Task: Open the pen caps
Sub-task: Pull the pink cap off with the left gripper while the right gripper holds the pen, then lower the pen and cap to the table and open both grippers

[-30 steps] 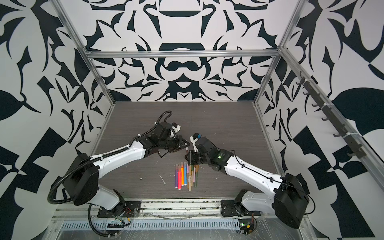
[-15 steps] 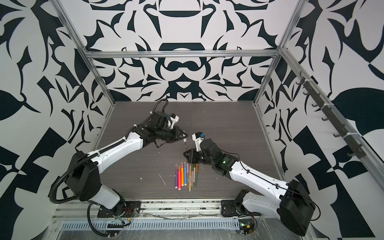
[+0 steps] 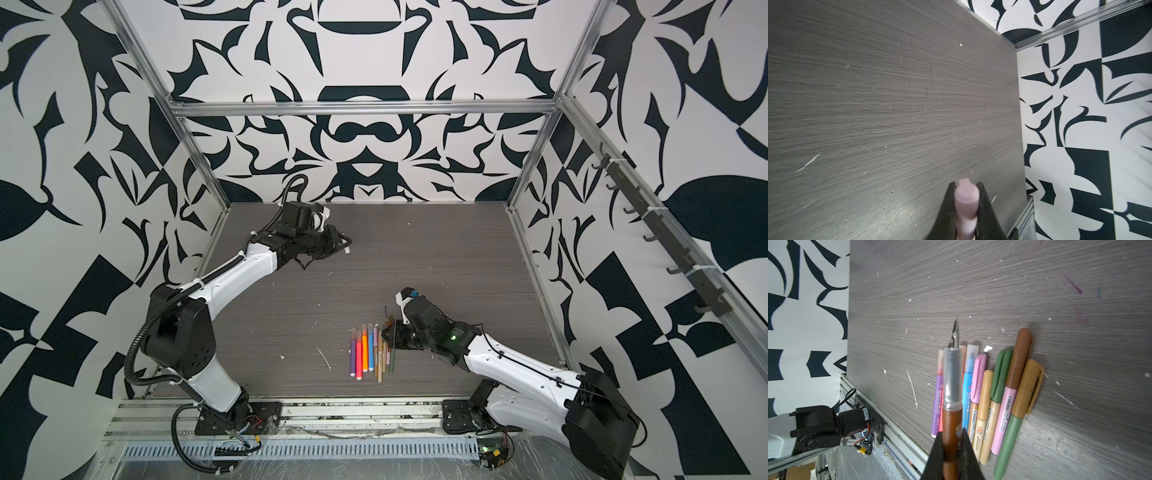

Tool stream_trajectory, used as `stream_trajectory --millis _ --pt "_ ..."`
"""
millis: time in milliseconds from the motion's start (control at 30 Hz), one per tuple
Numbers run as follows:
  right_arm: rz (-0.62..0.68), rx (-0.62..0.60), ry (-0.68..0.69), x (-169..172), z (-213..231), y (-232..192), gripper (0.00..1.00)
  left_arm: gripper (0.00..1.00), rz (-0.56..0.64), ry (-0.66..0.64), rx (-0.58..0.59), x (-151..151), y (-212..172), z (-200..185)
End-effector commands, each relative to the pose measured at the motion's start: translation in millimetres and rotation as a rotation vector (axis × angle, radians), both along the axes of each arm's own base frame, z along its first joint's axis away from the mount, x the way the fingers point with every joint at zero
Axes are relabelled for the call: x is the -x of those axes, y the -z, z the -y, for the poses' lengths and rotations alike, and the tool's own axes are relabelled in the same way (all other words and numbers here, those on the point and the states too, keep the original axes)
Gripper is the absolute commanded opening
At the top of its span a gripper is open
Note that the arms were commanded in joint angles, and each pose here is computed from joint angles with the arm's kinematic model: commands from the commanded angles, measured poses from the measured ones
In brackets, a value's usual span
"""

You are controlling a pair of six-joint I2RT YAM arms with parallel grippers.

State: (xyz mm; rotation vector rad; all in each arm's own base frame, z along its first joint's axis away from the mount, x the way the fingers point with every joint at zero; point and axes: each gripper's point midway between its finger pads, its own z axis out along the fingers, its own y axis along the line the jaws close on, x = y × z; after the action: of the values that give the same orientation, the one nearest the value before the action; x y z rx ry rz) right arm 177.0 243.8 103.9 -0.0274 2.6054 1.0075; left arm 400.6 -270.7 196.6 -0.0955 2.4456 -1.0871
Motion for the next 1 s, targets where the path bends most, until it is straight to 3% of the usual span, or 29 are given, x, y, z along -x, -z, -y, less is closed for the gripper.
stream_trajectory --millis 0,100,200,333,533,800,967 --pt "0.042 0.005 0.004 -9 -3 -14 0.00 0.00 -0.063 -0.001 -0.140 7 38 -15" --pt "0.039 0.016 0.001 -11 -5 -12 0.00 0.00 -0.098 0.007 -0.283 13 63 -23" --pt "0.043 0.032 0.002 -13 -5 -11 0.00 0.00 -0.121 0.046 -0.351 17 80 -17" --pt "0.055 0.210 0.100 -31 23 -5 0.00 0.00 -0.157 0.098 -0.417 17 101 -3" --pt "0.115 0.314 0.125 -88 45 -20 0.00 0.00 -0.188 0.140 -0.426 8 122 19" --pt "0.099 0.286 0.098 -179 36 -17 0.00 0.00 -0.246 0.162 -0.407 2 144 34" --pt "0.044 0.228 0.055 -213 10 2 0.00 0.01 -0.265 0.171 -0.362 -1 148 45"
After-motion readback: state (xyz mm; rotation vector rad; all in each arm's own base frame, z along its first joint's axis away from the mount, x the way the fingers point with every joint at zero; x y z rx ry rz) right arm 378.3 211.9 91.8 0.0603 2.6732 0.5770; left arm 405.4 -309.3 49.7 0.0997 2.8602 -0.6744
